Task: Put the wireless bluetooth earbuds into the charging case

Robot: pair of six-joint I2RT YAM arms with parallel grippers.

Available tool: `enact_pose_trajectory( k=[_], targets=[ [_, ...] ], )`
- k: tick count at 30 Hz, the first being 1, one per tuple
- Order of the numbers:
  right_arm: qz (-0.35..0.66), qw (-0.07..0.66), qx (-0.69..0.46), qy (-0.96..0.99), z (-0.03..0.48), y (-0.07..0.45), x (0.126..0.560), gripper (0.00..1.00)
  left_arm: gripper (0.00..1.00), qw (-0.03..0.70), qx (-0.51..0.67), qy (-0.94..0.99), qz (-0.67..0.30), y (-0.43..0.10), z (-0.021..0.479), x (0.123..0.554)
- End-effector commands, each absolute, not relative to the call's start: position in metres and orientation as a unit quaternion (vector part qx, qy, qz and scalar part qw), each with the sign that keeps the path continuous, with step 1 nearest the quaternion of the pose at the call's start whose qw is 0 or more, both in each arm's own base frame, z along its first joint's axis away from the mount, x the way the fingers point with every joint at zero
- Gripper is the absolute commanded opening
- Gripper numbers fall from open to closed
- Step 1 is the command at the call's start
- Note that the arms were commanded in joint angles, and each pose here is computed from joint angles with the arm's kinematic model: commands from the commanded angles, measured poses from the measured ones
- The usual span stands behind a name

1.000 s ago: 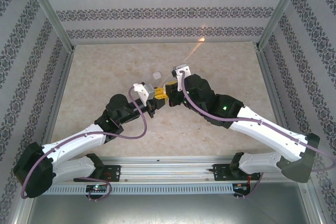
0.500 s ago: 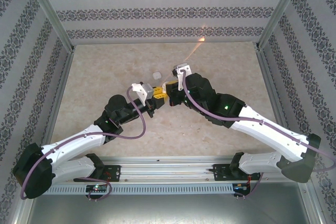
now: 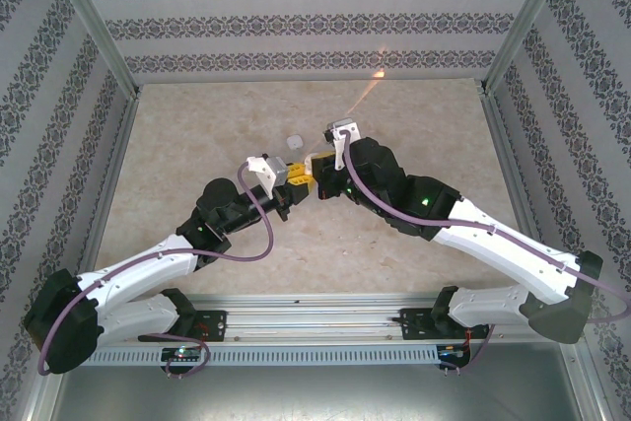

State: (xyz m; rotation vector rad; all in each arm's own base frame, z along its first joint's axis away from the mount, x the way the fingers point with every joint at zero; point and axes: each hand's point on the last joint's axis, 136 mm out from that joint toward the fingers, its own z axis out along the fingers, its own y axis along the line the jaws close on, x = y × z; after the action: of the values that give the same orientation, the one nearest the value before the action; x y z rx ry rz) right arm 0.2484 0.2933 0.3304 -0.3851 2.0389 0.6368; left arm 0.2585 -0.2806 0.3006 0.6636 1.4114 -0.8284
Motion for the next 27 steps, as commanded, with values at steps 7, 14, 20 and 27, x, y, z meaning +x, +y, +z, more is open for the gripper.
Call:
enact_pose_trajectory(
  k=[7, 14, 20, 27],
  targets=[
    [0.254, 0.431, -0.154, 0.852, 0.297, 0.283, 0.237, 0.04, 0.00, 0.689, 0.247, 0.559, -0.390, -0.276, 0.354, 0.258],
    [0.263, 0.426, -0.176, 0.848, 0.290, 0.291, 0.234, 0.03, 0.00, 0.690, 0.236, 0.559, -0.394, -0.275, 0.358, 0.260],
    [0.262, 0.419, -0.191, 0.848, 0.283, 0.296, 0.231, 0.03, 0.00, 0.690, 0.232, 0.562, -0.393, -0.275, 0.359, 0.262],
    [0.258, 0.391, -0.207, 0.859, 0.274, 0.305, 0.228, 0.07, 0.00, 0.685, 0.239, 0.567, -0.389, -0.277, 0.355, 0.263]
  ],
)
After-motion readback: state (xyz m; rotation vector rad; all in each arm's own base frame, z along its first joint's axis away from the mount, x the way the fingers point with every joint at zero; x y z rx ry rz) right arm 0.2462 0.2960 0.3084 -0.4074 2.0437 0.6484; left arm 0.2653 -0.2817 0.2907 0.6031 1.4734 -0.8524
